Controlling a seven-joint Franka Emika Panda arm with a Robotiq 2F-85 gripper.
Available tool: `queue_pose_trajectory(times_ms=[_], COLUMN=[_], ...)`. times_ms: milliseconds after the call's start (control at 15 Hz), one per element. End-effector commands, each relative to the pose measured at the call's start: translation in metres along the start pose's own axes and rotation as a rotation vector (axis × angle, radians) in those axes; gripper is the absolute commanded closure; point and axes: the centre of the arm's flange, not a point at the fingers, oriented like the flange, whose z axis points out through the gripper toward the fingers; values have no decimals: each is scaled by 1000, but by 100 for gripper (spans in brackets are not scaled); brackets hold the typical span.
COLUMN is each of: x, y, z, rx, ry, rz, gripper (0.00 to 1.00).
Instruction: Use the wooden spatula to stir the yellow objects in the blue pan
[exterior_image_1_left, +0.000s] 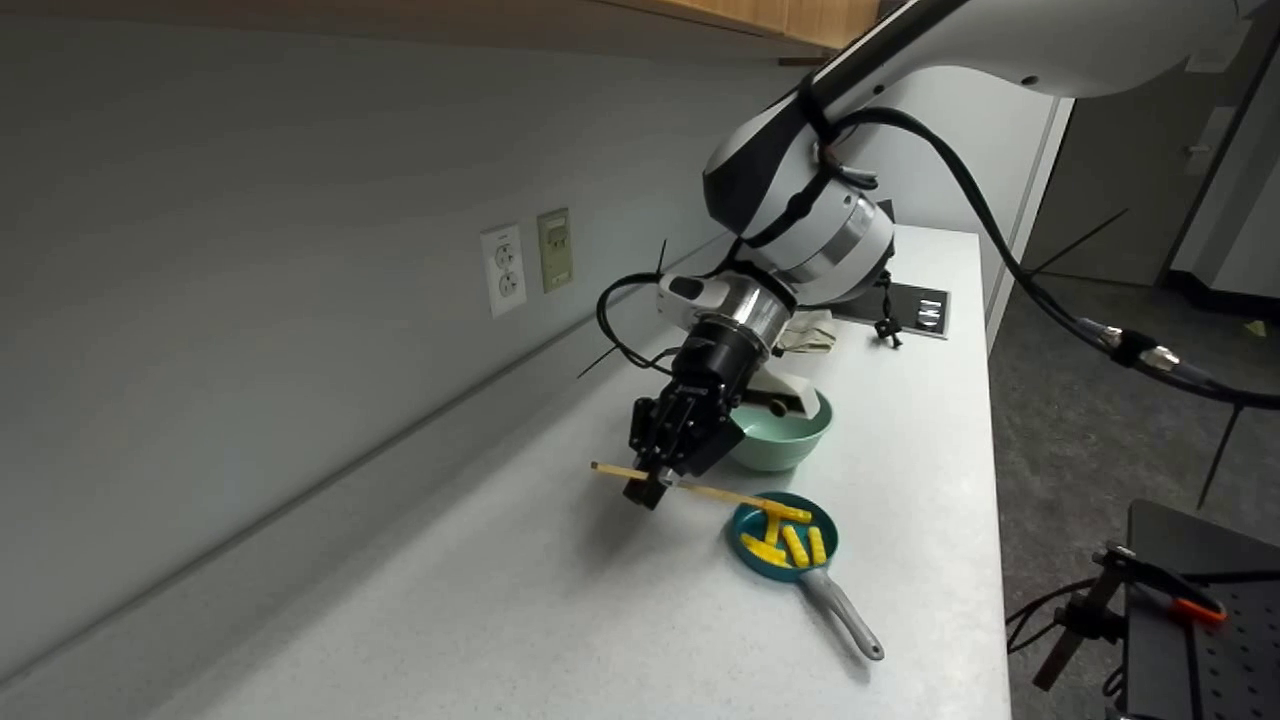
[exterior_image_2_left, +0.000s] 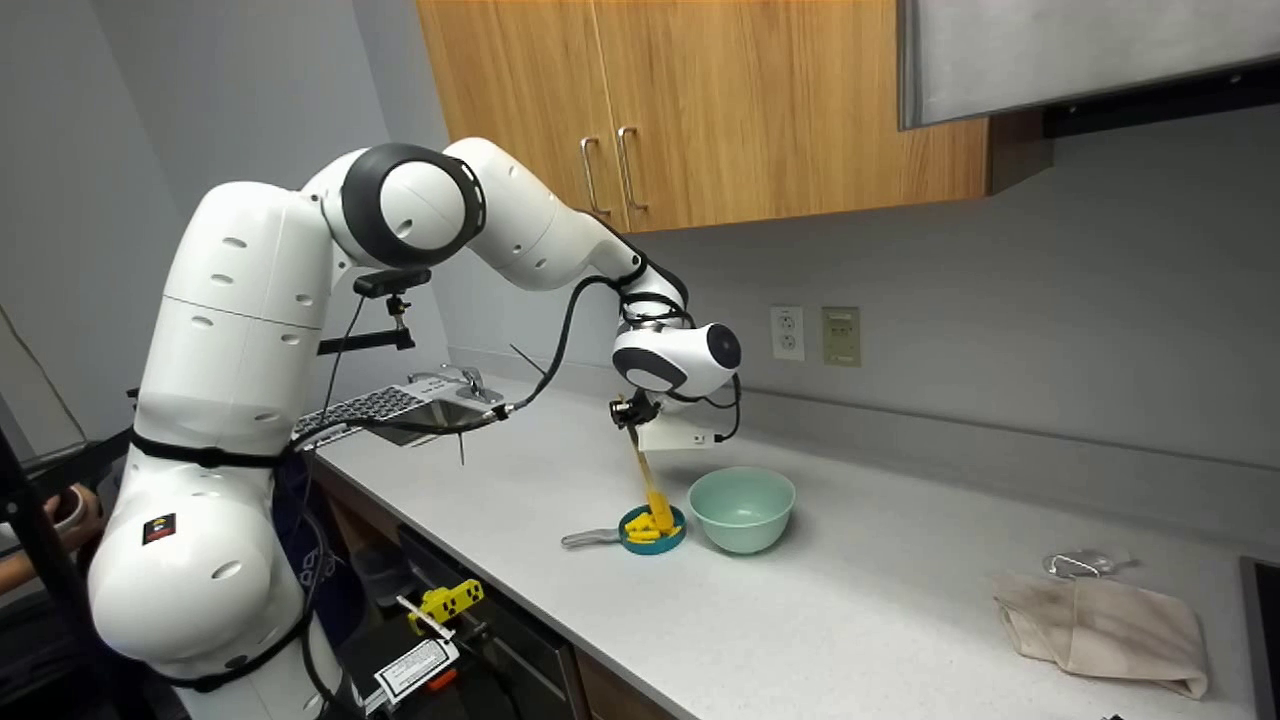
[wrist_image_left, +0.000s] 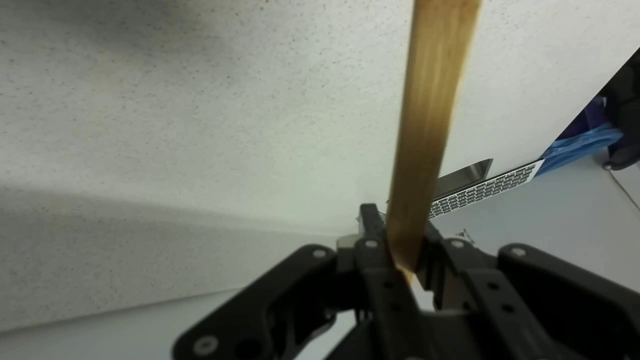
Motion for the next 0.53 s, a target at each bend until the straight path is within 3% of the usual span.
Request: queue_pose_trajectory(times_ms=[0, 267, 467], x=[-4, -20, -14], y=[-14, -19, -17], z=[-3, 11, 20], rx=[10, 49, 64], ry=[-20, -25, -13], rz=[17, 48, 31], gripper=[96, 96, 96])
